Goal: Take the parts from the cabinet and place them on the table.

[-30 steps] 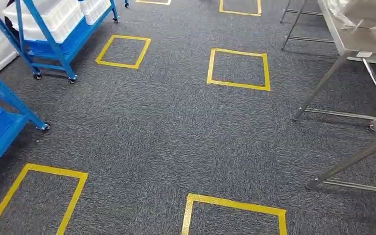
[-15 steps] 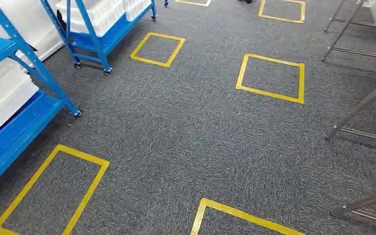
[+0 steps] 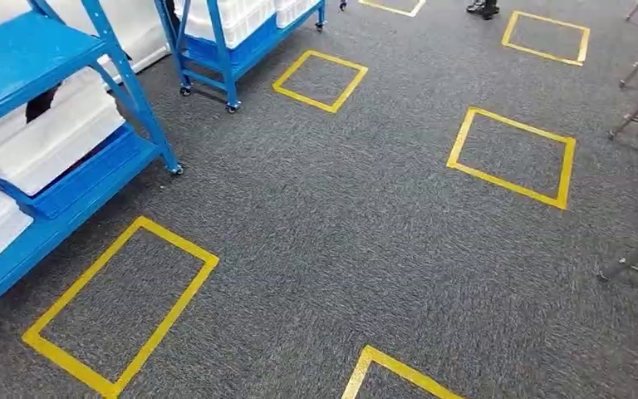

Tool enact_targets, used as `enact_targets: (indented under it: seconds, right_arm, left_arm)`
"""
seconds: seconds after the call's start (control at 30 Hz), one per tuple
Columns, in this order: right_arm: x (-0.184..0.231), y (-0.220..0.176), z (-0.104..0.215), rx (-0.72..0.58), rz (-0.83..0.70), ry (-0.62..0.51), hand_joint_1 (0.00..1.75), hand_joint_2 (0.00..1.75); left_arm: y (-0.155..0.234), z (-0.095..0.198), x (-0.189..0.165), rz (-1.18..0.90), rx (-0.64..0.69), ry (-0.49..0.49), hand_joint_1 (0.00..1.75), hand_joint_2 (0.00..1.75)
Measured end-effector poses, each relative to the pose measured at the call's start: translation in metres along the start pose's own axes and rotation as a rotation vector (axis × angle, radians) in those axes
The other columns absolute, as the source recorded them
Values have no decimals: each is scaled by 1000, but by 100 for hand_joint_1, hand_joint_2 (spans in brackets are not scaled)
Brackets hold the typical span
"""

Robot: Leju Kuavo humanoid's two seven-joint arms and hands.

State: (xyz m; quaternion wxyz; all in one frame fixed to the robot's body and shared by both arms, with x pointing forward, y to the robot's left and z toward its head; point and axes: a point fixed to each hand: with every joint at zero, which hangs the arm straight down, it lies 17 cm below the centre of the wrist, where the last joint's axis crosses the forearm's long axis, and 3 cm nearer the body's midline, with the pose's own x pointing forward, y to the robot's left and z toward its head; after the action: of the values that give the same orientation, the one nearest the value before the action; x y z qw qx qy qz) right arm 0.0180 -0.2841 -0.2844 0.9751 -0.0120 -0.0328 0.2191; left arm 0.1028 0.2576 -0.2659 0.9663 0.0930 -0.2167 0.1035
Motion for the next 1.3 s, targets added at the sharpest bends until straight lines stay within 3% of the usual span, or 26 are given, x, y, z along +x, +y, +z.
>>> enact_targets:
  seconds: [1.3]
  right_arm:
    - [-11,0,0,1,-63,45,0,0]
  left_arm:
    - [-6,1,-1,-5,-48,4,0,0]
